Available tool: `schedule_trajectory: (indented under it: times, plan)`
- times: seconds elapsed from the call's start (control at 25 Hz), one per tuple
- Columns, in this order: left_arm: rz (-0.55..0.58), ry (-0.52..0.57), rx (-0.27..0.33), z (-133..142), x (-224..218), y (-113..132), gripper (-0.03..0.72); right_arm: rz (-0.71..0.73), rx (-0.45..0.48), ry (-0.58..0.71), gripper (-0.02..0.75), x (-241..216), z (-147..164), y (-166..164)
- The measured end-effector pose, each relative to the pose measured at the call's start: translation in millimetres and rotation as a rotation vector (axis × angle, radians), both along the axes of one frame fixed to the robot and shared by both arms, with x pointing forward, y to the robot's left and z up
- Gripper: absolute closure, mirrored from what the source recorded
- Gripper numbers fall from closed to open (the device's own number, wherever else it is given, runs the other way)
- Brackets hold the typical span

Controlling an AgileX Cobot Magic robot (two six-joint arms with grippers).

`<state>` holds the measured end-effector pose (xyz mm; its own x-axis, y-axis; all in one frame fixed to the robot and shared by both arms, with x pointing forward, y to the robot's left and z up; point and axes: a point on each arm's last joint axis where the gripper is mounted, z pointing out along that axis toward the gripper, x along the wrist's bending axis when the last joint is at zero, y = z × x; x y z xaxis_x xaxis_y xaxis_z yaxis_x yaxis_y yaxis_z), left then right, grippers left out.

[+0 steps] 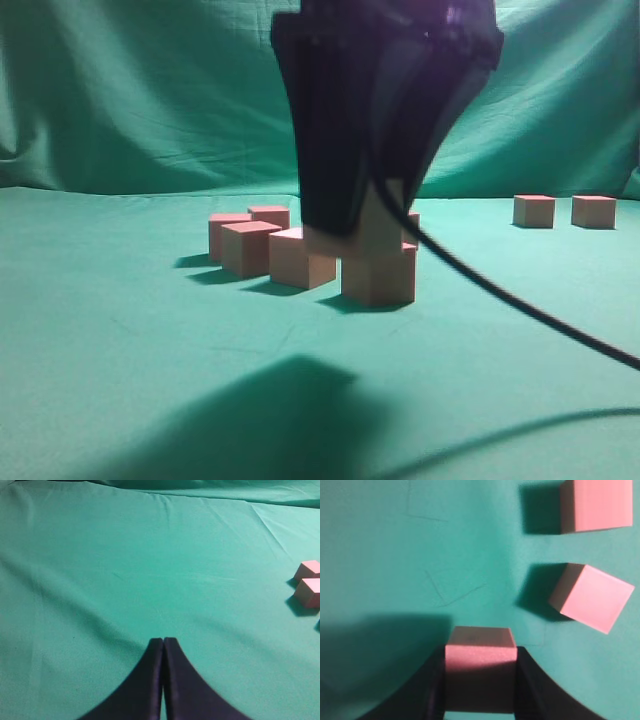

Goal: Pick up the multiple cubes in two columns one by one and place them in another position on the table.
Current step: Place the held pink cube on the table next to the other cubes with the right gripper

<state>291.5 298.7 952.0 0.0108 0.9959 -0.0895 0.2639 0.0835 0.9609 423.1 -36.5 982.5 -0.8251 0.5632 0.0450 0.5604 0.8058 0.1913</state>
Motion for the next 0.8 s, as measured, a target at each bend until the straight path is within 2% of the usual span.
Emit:
schedule_trajectory:
  times: [0.24, 0.8]
  plan:
    - [0.0, 0.0, 0.0, 0.0, 0.0, 0.0, 0.688, -0.012, -0.065, -0.037, 0.463, 7.3, -12.6, -0.7]
    - [0.0, 0.0, 0.0, 0.0, 0.0, 0.0, 0.688, -0.026, -0.103, -0.051, 0.463, 14.6, -34.2, 3.9]
